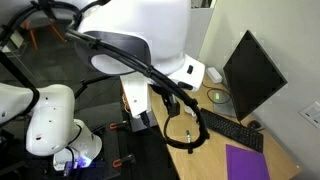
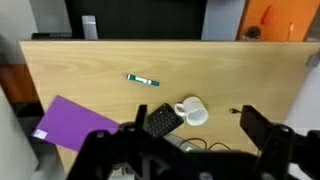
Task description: Put the marker in the mug
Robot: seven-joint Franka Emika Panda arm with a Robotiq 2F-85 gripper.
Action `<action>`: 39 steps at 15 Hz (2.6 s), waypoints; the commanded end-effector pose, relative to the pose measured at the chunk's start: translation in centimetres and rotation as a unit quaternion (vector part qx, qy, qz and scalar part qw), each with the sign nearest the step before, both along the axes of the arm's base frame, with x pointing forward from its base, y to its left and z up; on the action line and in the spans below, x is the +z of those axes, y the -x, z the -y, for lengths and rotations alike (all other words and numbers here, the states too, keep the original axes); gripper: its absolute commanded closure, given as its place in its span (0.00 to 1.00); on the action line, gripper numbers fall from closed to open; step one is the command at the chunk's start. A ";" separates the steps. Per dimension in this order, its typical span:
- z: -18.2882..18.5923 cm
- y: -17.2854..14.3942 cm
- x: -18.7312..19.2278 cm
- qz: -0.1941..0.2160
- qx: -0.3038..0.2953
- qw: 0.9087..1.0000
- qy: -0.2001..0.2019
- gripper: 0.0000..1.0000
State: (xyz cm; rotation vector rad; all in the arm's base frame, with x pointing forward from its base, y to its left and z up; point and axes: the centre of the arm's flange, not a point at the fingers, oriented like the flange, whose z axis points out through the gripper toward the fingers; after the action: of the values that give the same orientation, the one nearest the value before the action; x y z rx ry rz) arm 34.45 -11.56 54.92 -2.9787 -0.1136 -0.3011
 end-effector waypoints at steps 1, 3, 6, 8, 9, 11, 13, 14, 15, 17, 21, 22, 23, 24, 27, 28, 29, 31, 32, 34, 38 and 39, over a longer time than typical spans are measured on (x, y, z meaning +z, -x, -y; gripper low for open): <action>0.0 0.0 0.0 0.000 0.000 1.000 0.000 0.00; 0.0 -1.1 -0.5 0.009 -0.061 0.998 0.001 0.00; 0.6 -3.5 -2.2 0.022 -0.151 0.988 0.004 0.00; 1.1 -5.8 -4.6 0.031 -0.203 0.979 0.004 0.00; 1.5 -7.0 -6.2 0.030 -0.230 0.973 0.007 0.00; 2.4 -9.0 -9.9 0.036 -0.282 0.959 0.007 0.00; 3.8 -10.9 -14.2 0.030 -0.333 0.942 0.016 0.00; 4.5 -11.5 -16.3 0.024 -0.359 0.933 0.021 0.00; 5.2 -12.3 -18.4 0.013 -0.384 0.923 0.026 0.00; 6.1 -13.5 -22.2 0.000 -0.433 0.901 0.036 0.00; 6.3 -15.0 -27.2 -0.033 -0.527 0.847 0.062 0.00; 6.2 -15.3 -27.9 -0.038 -0.551 0.831 0.066 0.00; 6.0 -15.7 -28.7 -0.043 -0.574 0.815 0.068 0.00; 5.6 -15.8 -29.4 -0.050 -0.596 0.799 0.068 0.00; 4.1 -16.0 -31.7 -0.076 -0.655 0.749 0.065 0.00; 3.4 -15.9 -32.3 -0.085 -0.673 0.732 0.064 0.00; 2.7 -15.9 -33.2 -0.096 -0.689 0.715 0.064 0.00; 1.5 -16.0 -34.8 -0.117 -0.722 0.679 0.058 0.00; 1.0 -16.0 -35.4 -0.123 -0.739 0.660 0.053 0.00; 1.0 -15.3 -35.5 -0.113 -0.721 0.682 0.052 0.00; 1.0 -15.3 -35.8 -0.115 -0.723 0.679 0.053 0.00; 1.1 -15.3 -35.8 -0.115 -0.723 0.679 0.053 0.00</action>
State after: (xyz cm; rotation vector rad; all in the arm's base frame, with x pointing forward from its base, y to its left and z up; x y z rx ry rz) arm 49.76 -12.63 19.12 -2.3569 2.2871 -0.0167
